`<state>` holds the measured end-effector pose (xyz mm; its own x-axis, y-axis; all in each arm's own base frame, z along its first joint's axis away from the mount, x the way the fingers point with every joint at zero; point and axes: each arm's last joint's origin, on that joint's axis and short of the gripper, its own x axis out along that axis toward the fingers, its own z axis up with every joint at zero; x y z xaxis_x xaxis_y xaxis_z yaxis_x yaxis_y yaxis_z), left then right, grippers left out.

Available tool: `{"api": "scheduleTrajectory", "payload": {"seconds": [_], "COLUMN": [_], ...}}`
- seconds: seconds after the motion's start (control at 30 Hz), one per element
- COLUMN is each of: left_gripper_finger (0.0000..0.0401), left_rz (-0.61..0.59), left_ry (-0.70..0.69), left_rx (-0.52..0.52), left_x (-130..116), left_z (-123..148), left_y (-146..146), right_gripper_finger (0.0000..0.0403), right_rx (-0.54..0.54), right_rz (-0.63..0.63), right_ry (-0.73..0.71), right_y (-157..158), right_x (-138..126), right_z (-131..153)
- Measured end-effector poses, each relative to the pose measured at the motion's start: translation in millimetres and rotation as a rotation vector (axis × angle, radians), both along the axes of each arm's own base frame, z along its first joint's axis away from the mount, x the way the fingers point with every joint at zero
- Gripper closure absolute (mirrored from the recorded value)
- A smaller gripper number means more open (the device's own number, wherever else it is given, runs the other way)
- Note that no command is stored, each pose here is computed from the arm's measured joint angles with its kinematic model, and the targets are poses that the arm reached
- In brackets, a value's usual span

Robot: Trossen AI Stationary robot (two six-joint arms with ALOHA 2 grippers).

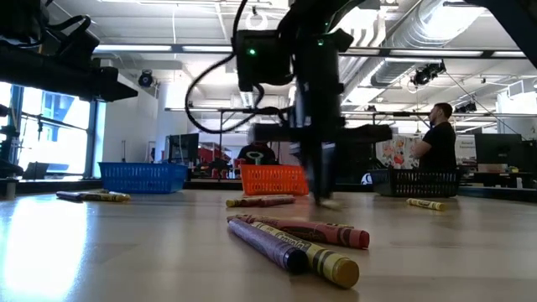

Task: Sort crayons
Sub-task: Put the yellow crayon into the orange bin

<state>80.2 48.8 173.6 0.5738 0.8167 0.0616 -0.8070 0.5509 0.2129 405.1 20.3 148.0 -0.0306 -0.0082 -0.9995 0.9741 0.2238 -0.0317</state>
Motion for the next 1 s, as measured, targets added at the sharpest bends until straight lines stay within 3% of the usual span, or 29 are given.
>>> {"api": "scheduleTrajectory", "payload": {"seconds": [0.13,0.4,0.73,1.0], "left_gripper_finger": [0.0341,0.0341,0.0341,0.0341], "left_rz": [0.000,0.000,0.000,0.000], "left_ry": [-0.001,0.000,0.000,-0.001], "left_rx": [0.000,0.000,0.000,0.000], "left_x": [0,0,0,0], "left_z": [0,0,0,0], "left_y": [0,0,0,0], "right_gripper_finger": [0.0395,0.0390,0.0390,0.0389], "right_rx": [-0.045,-0.282,-0.490,-0.628], "right_rz": [0.006,0.006,0.108,0.196], "right_ry": [-0.016,-0.166,-0.390,-0.381], "right_y": [-4,-33,-107,-166], "right_x": [-8,-21,-2,-9], "right_z": [26,82,99,106]}}
